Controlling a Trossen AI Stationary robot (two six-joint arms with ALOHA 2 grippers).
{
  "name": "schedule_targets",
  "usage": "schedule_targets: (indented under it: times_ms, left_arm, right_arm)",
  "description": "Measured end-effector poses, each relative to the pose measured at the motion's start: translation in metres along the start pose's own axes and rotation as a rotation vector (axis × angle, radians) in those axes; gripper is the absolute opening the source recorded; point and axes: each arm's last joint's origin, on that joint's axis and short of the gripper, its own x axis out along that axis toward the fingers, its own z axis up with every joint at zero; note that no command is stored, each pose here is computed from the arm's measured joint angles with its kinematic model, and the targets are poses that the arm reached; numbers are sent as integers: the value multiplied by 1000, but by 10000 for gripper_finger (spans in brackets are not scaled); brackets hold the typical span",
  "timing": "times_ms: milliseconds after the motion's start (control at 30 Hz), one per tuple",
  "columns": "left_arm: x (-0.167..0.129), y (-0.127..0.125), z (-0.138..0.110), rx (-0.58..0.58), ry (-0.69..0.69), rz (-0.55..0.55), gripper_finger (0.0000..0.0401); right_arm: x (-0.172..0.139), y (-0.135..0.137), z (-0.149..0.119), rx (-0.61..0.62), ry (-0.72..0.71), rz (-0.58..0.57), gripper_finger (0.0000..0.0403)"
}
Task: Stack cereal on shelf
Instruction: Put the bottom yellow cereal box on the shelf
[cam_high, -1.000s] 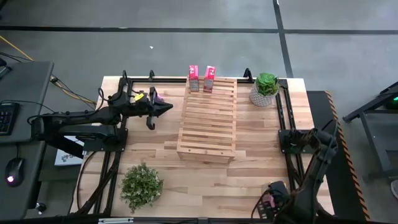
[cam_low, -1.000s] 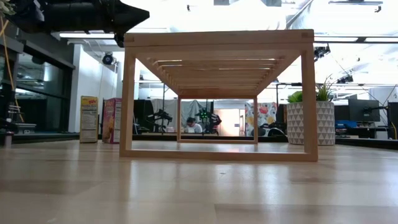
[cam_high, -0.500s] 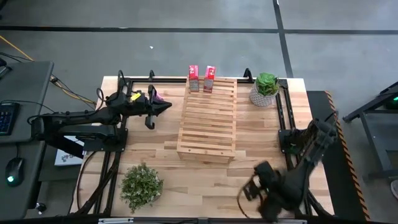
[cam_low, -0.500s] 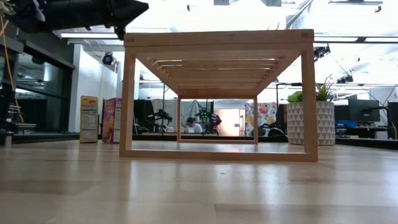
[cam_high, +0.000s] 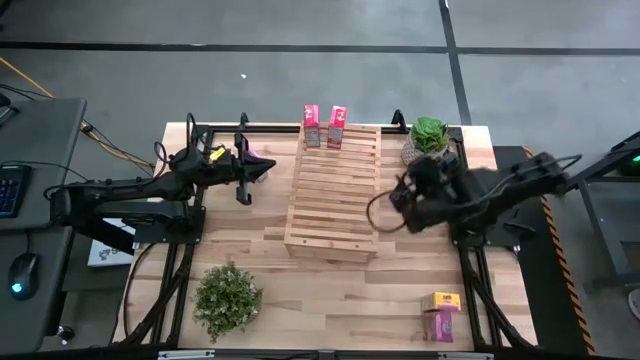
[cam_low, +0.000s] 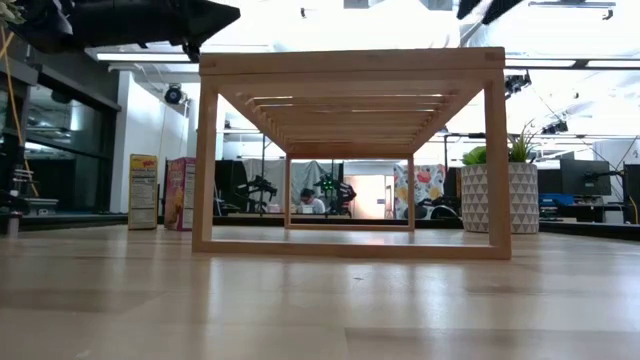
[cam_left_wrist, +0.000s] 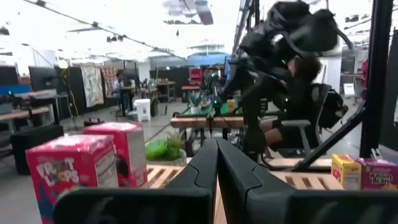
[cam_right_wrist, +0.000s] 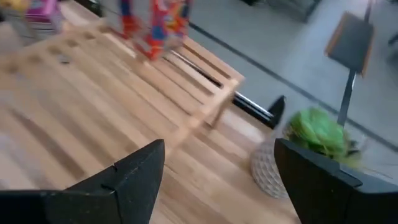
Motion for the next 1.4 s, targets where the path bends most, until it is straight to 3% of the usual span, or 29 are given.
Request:
schedule_targets:
  times_ms: [133, 200, 433, 567, 700, 867, 1000, 1133, 1300, 1400]
  left_arm:
    - [0, 1, 0, -23, 3, 22, 3]
    - [0, 2, 0, -94, 2, 64, 3]
    - [0, 3, 1, -464, -26, 114, 3]
    - [4, 4, 13, -480, -59, 79, 3]
    - [7, 3, 29, -480, -93, 15, 3]
    - [10, 3, 38, -481, -109, -2, 3]
    - [10, 3, 39, -596, -108, -10, 3]
    - [10, -1, 39, -743, -109, -36, 3]
    - [12, -14, 41, -805, -117, -47, 3]
    - [13, -22, 41, -805, -119, -44, 3]
  right_arm:
    - [7, -22, 6, 101, 55, 0, 296]
    - [8, -26, 9, 179, 105, 40, 296]
    - [6, 0, 24, 370, 244, 405, 296]
    - [3, 12, 32, 389, 252, 567, 296]
    - [1, 15, 34, 385, 276, 630, 296]
    - [1, 14, 32, 307, 288, 652, 296]
    - [1, 15, 32, 199, 307, 712, 296]
    - [0, 10, 20, 5, 480, 802, 296]
    - [-20, 1, -12, -208, 696, 731, 296]
    - [-41, 0, -31, -275, 762, 710, 296]
